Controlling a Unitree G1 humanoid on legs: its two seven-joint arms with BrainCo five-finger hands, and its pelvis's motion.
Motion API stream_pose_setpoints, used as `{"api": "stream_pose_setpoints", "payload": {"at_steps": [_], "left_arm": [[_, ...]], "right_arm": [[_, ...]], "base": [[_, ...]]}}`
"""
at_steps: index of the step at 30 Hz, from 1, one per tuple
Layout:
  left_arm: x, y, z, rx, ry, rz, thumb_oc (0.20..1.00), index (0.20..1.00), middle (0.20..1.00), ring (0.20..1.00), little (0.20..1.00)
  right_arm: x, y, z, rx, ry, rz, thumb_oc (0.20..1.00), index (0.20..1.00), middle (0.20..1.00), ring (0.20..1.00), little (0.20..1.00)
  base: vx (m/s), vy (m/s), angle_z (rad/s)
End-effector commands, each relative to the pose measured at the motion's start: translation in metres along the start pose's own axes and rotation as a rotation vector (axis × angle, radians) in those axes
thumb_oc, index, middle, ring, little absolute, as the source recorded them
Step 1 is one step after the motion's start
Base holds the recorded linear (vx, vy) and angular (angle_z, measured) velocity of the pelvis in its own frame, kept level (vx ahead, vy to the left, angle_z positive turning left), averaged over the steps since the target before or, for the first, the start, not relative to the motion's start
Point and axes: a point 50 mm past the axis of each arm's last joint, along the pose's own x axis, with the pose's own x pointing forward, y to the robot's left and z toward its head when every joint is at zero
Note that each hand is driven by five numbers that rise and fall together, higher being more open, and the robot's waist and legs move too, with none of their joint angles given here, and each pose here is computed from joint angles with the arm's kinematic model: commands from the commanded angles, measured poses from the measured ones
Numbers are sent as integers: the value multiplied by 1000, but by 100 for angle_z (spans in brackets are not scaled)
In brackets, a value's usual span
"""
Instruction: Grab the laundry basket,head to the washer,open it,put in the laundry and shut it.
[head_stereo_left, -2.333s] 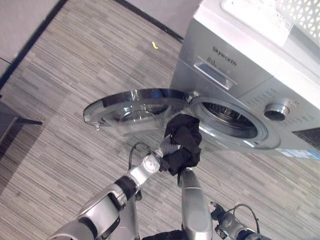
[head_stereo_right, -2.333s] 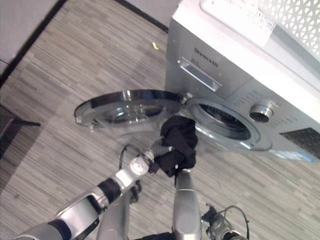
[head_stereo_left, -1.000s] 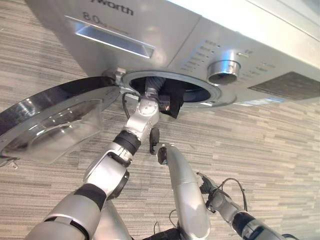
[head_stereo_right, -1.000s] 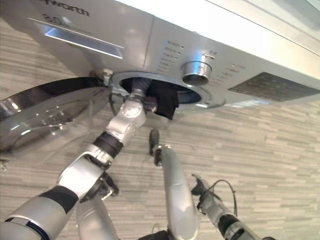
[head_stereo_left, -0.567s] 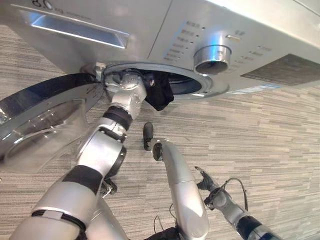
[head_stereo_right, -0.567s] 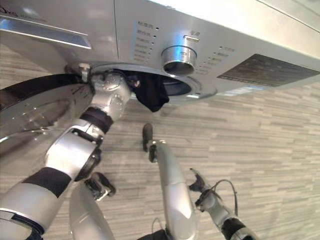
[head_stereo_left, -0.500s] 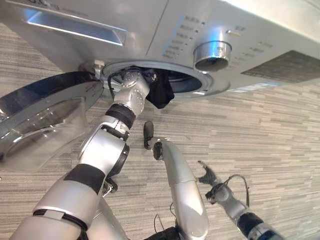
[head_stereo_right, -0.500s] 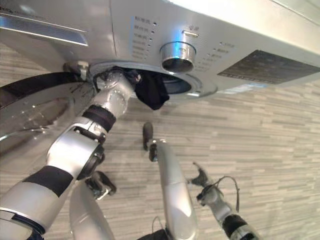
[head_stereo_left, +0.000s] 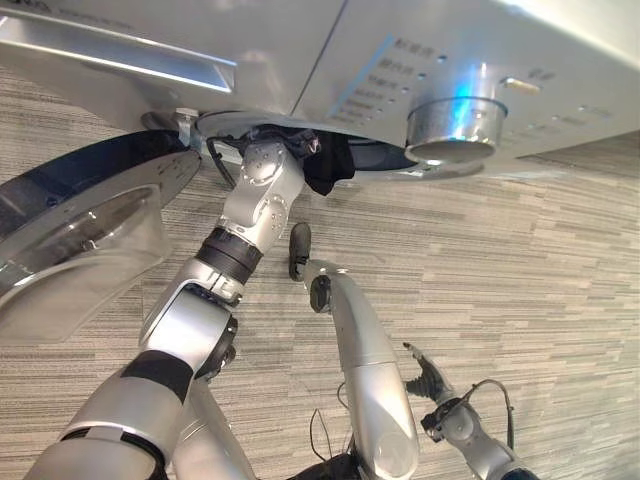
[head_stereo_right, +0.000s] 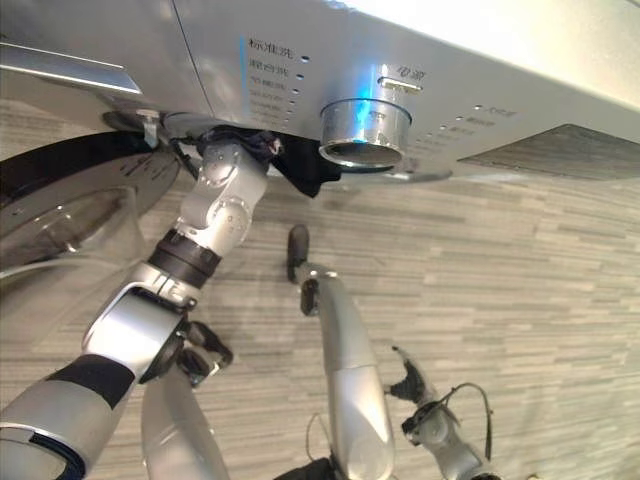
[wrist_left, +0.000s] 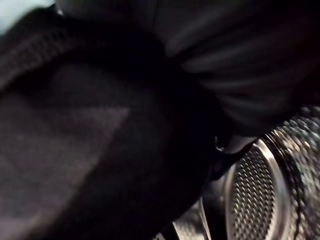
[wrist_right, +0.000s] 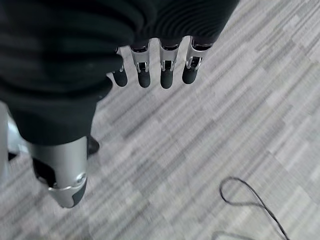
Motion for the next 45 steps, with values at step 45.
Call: {"api": "stream_pose_setpoints", "payload": {"at_steps": [45], "left_arm": [[-156, -77, -149, 382, 444, -877, 1000, 1000, 1000, 1000, 1000]], "right_arm": [[22, -39, -13, 17, 108, -172, 1000, 1000, 1000, 1000, 1000]], "base": [[5, -19, 3]]}}
